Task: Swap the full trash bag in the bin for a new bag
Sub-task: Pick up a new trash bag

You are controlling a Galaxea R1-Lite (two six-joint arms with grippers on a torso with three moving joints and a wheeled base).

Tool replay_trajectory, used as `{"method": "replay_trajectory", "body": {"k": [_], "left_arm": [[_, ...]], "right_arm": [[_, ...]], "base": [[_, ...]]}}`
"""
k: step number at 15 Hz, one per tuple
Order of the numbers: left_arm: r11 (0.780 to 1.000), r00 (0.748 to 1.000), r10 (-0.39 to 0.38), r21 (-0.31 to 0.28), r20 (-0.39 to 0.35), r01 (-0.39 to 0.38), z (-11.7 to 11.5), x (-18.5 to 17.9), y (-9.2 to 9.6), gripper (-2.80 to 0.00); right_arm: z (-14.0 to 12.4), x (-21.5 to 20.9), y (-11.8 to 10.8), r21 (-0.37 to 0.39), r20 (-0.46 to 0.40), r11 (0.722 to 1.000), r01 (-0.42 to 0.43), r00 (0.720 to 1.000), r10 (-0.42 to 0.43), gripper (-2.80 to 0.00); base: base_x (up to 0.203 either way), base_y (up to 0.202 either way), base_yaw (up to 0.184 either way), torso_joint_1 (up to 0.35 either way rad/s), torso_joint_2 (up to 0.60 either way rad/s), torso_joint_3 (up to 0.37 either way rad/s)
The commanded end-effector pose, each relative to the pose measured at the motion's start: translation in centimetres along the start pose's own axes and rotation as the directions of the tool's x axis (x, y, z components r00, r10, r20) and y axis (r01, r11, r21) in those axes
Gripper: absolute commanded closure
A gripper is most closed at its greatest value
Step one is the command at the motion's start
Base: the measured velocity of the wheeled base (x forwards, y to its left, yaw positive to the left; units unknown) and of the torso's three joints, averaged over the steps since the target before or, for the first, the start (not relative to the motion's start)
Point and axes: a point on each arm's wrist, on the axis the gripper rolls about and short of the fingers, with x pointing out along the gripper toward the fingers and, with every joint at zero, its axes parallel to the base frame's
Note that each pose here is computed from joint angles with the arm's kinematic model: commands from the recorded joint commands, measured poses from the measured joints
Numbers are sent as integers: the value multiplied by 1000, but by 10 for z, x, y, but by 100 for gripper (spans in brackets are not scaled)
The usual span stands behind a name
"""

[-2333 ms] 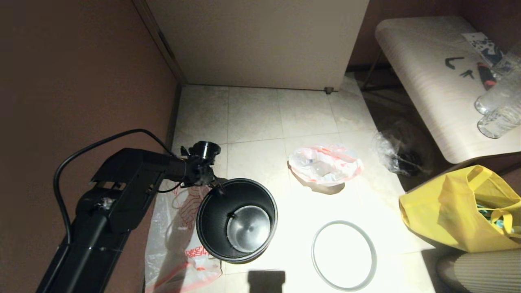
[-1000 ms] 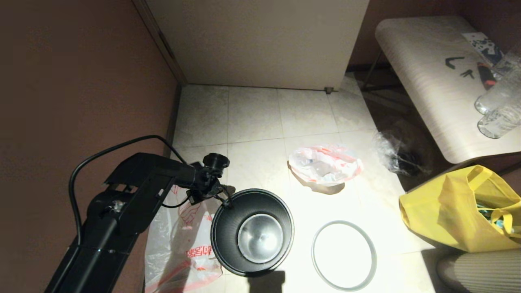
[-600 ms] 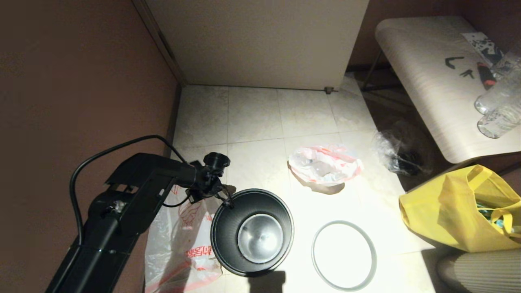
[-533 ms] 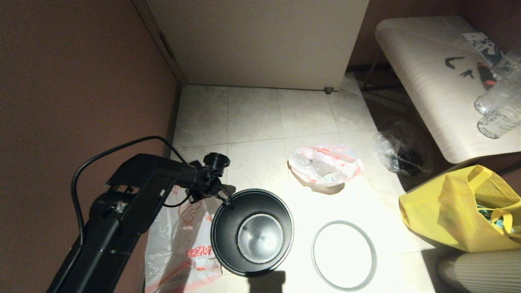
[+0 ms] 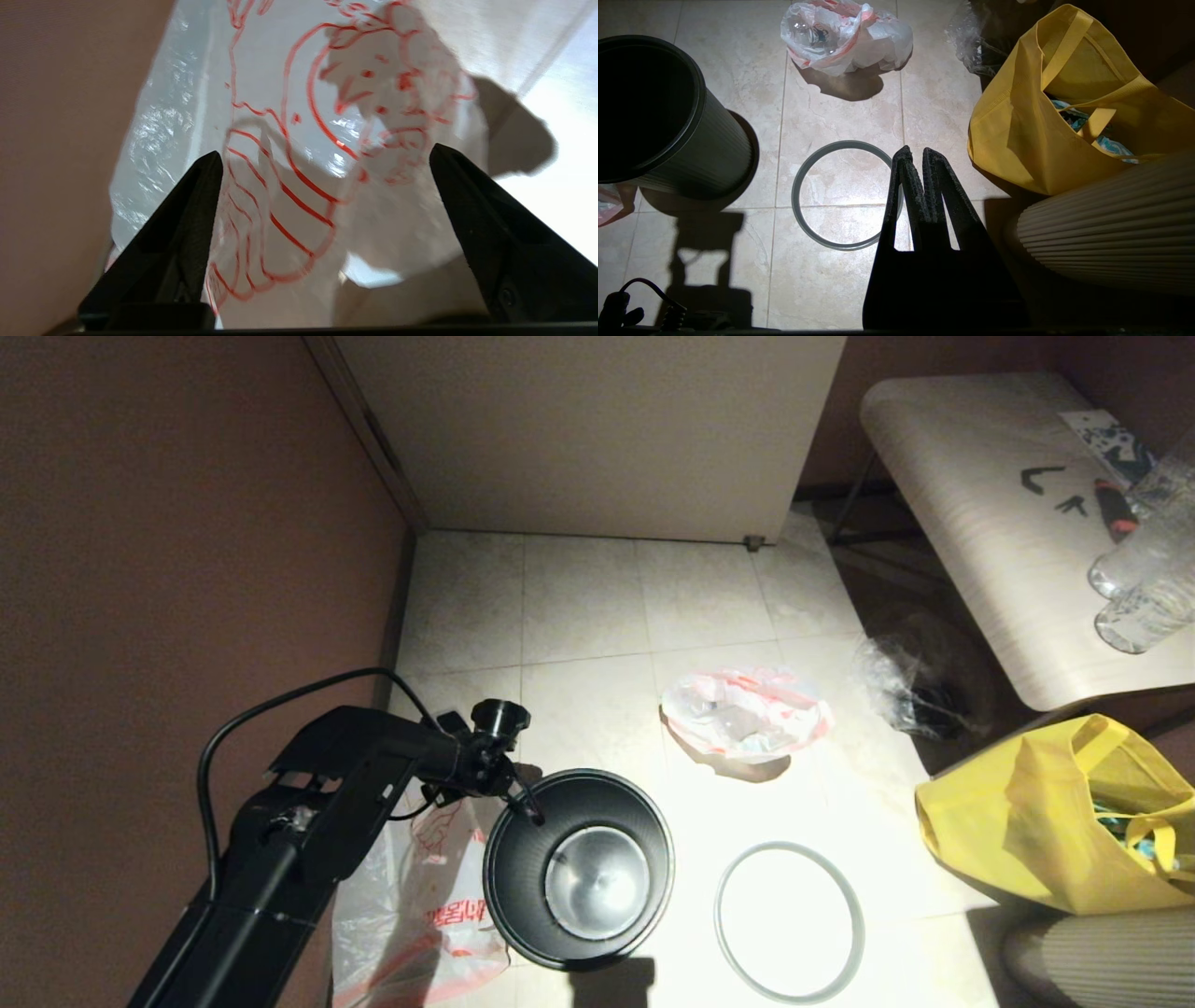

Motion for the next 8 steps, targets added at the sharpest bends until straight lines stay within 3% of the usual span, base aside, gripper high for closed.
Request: {"method": "replay_trajectory", "body": {"k": [1, 5, 6, 8], "left_arm": [[999, 1000, 30, 20, -3, -30, -17, 11, 0, -280], [996, 998, 59, 62, -19, -58, -36, 21, 0, -280], [995, 998, 63, 82, -23, -61, -39, 23, 1, 0], [992, 997, 68, 105, -30, -65, -43, 25, 1, 0]], "right_arm": [[0, 0, 0, -1, -1, 1000, -1, 1000, 1, 0], [0, 0, 0, -1, -1, 1000, -1, 1000, 1, 0], [0, 0, 0, -1, -1, 1000, -1, 1000, 1, 0], [0, 0, 0, -1, -1, 1000, -1, 1000, 1, 0]], "base": [[0, 0, 0, 0, 0, 0], [0, 0, 0, 0, 0, 0], [0, 0, 0, 0, 0, 0], [0, 0, 0, 0, 0, 0]]}}
